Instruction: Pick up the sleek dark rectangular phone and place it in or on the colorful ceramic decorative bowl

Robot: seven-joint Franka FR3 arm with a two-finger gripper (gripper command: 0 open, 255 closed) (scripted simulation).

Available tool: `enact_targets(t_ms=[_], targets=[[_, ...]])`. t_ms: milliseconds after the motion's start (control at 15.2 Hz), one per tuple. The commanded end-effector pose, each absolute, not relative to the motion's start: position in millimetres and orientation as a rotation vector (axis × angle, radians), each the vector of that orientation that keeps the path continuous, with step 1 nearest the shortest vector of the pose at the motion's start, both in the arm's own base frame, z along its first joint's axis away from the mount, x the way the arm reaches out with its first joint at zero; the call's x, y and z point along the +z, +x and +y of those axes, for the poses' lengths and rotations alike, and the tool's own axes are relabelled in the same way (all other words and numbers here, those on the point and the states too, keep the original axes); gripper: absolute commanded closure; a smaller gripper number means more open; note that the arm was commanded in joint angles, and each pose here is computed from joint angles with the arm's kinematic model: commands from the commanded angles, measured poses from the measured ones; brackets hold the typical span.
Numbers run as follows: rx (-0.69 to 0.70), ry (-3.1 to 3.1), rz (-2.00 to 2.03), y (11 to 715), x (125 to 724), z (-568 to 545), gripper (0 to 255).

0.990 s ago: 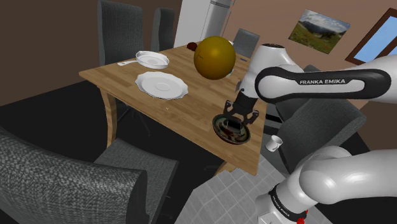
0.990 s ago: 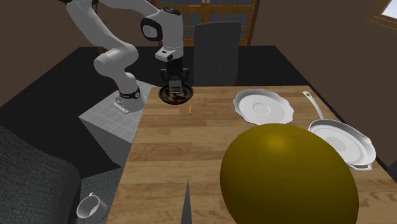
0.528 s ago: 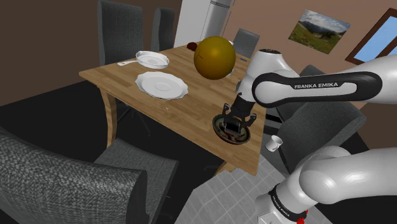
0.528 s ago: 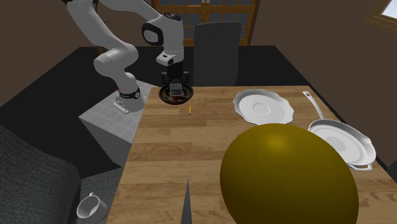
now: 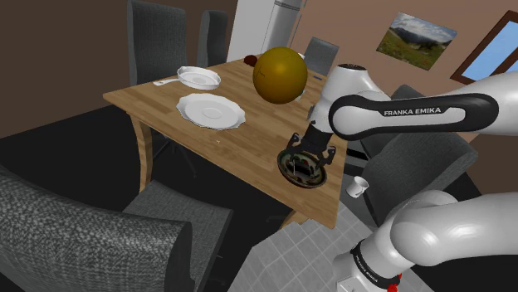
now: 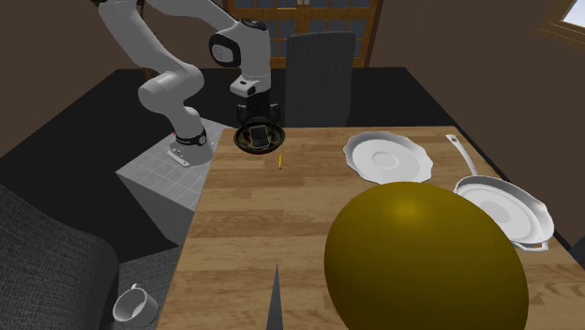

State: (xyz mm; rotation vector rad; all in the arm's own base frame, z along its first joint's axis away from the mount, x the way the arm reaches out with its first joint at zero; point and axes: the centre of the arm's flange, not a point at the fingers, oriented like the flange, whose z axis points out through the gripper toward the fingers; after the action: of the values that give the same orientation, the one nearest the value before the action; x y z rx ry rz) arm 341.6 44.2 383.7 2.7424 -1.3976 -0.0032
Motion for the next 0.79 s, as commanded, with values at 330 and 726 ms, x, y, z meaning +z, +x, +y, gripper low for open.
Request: enact_targets(t_ms=[330,726], targets=[[-0.003,2.742,-1.398,343.1,433.6,47.0,0],[-0.003,2.742,-1.398,343.1,433.6,47.0,0]])
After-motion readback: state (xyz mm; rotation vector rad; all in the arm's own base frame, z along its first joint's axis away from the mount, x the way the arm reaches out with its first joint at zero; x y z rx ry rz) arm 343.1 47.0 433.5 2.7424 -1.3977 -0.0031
